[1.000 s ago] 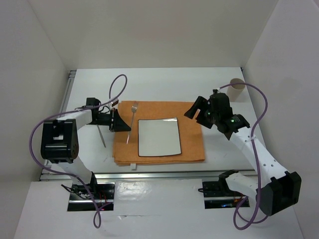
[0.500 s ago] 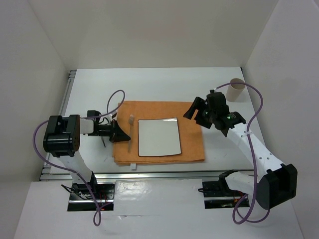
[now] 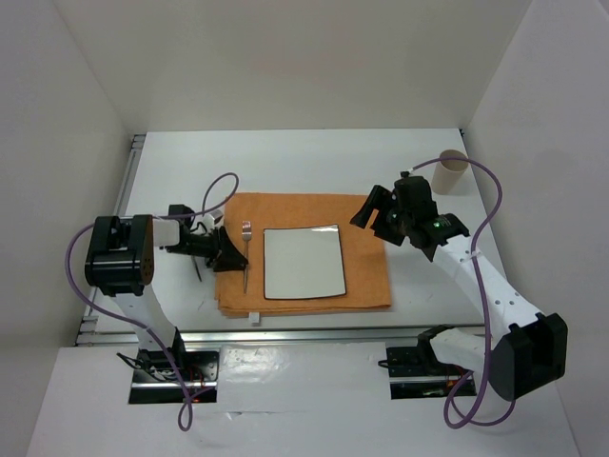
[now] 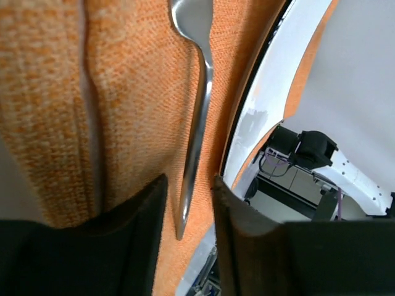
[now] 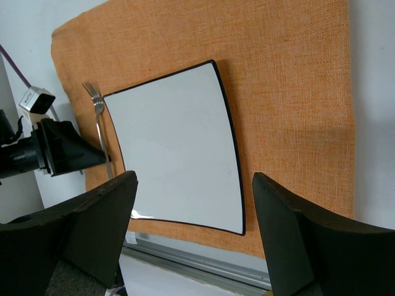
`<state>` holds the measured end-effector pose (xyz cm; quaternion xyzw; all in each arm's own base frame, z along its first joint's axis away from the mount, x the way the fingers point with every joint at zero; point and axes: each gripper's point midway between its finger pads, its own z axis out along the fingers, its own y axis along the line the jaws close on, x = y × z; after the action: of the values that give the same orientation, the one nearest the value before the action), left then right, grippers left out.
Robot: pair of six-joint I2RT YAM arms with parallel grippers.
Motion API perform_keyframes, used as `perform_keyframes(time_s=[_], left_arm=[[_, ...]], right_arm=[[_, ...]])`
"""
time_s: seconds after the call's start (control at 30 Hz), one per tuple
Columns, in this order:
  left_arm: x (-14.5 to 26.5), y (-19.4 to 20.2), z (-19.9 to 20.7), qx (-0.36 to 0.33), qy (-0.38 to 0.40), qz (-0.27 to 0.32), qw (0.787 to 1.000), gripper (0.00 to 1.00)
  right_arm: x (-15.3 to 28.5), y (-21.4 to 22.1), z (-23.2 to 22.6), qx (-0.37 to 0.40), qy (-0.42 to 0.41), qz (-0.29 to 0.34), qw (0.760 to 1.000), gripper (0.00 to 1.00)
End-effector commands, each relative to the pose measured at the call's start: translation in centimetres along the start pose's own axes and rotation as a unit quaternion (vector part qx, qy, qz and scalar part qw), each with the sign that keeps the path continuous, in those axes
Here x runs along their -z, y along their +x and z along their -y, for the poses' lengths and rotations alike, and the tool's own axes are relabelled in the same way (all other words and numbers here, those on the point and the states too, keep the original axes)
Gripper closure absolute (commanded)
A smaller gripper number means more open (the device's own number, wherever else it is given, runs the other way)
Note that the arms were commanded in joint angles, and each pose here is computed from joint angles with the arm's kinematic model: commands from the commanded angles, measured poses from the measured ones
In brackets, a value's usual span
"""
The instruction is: Set the dinner table for one person
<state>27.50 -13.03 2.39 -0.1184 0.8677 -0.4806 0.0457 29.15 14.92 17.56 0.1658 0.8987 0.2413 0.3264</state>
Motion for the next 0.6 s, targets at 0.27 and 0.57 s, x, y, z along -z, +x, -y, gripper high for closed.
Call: perform_keyframes(time_s=[0.27, 0.57], left_arm=[[5.1, -3.2, 2.9, -0.133, -0.121, 0.045, 0.983, 0.42], [14.9, -10.0, 0.5, -0.204, -0.412, 0.18, 0.87, 0.32]], right_arm=[[1.1, -2.0, -2.2, 0.029, -0.033, 0.028, 0.999, 0.17], [0.1, -1.4, -2.3, 0.054, -0.041, 0.007, 0.998, 0.17]])
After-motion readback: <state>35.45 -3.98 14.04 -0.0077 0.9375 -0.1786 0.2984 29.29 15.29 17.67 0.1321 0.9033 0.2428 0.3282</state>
